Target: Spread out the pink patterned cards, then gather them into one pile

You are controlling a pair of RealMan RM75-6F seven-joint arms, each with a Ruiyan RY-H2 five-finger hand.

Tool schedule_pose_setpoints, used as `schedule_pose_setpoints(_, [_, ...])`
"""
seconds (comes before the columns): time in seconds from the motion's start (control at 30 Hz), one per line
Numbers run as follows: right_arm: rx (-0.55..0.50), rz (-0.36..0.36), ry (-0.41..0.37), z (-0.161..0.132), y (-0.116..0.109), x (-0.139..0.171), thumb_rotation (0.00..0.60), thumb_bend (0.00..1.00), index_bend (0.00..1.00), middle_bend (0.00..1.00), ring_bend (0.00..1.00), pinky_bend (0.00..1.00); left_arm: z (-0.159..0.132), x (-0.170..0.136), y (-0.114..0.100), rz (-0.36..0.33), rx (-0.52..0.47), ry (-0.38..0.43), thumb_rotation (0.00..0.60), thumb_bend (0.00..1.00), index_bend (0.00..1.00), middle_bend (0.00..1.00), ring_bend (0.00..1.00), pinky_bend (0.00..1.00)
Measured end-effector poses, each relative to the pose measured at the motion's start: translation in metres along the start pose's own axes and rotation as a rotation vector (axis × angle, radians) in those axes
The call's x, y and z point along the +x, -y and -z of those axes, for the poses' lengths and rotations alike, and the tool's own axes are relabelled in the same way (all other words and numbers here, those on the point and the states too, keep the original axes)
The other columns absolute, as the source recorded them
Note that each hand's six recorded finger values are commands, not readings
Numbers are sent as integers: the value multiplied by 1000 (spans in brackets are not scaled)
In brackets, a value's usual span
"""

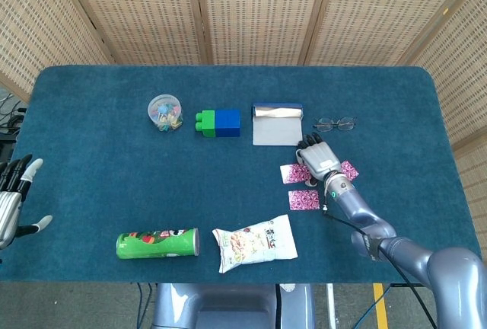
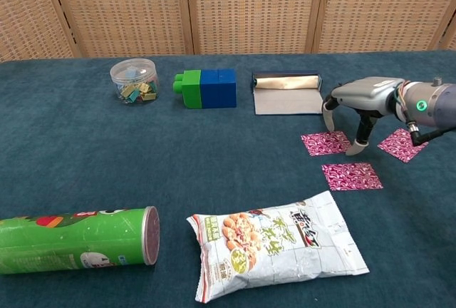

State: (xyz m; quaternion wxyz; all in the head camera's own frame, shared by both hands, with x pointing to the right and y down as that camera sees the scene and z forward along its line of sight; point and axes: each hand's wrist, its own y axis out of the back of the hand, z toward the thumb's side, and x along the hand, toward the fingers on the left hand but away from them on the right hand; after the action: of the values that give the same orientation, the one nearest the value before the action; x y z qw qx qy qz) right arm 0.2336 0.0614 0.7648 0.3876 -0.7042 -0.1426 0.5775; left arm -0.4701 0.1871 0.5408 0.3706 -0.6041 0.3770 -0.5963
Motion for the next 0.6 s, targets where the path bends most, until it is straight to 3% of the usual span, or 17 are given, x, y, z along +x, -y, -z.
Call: schedule_pose_setpoints(0.6, [34, -3, 10, -1, -2, -8, 600, 131, 413, 169, 0, 0, 4, 0, 1, 1, -1, -8, 600, 41, 0, 0, 0, 0])
